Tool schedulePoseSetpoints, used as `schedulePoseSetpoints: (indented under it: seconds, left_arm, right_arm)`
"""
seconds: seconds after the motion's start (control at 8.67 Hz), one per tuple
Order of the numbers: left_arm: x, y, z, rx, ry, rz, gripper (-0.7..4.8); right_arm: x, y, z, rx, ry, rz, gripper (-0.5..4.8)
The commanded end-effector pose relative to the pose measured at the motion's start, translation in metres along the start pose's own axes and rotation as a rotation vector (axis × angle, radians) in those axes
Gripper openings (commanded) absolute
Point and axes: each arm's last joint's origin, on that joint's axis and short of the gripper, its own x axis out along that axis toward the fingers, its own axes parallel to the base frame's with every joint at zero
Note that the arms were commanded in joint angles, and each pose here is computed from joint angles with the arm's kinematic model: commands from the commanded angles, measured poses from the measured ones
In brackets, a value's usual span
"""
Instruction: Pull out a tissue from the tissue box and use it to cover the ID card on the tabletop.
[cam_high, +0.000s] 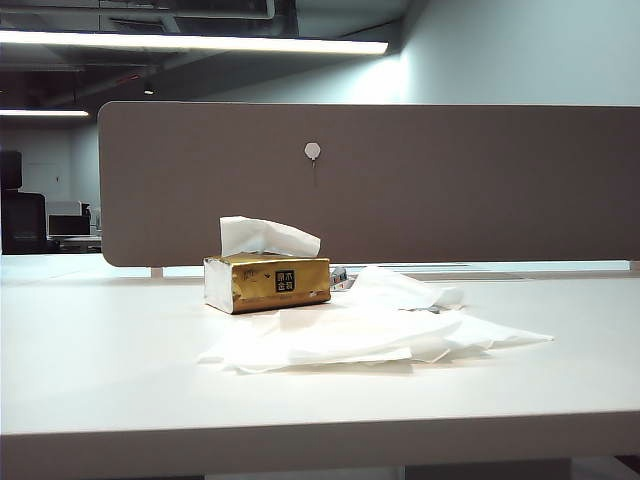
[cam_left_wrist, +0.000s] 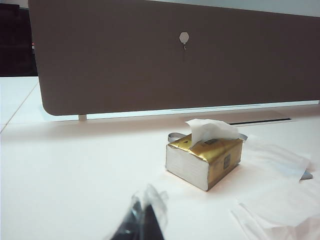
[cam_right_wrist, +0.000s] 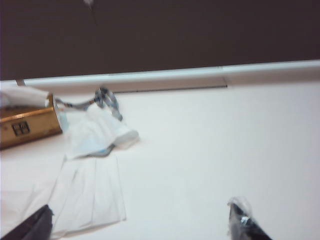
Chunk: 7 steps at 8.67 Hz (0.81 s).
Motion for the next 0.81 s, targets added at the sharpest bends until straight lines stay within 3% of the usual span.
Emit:
schedulePoseSetpoints:
  seconds: [0.12, 0.23, 0.81]
  left_arm:
    - [0.0, -0.0002, 0.002, 0.003, -0.011, 0.0, -0.06]
    - [0.0, -0.0002, 0.002, 0.003, -0.011, 0.0, -0.05]
    - [0.0, -0.0002, 0.002, 0.003, -0.011, 0.0, -0.06]
  right_arm:
    - [0.0, 0.0007, 0.0011, -0.106, -0.014, 0.02, 0.19]
    - [0.0, 0.0007, 0.0017, -0.106, -0.021, 0.021, -0.08]
    - [-0.0002, -0.0003, 0.0059, -0.106, -0.065, -0.026, -0.07]
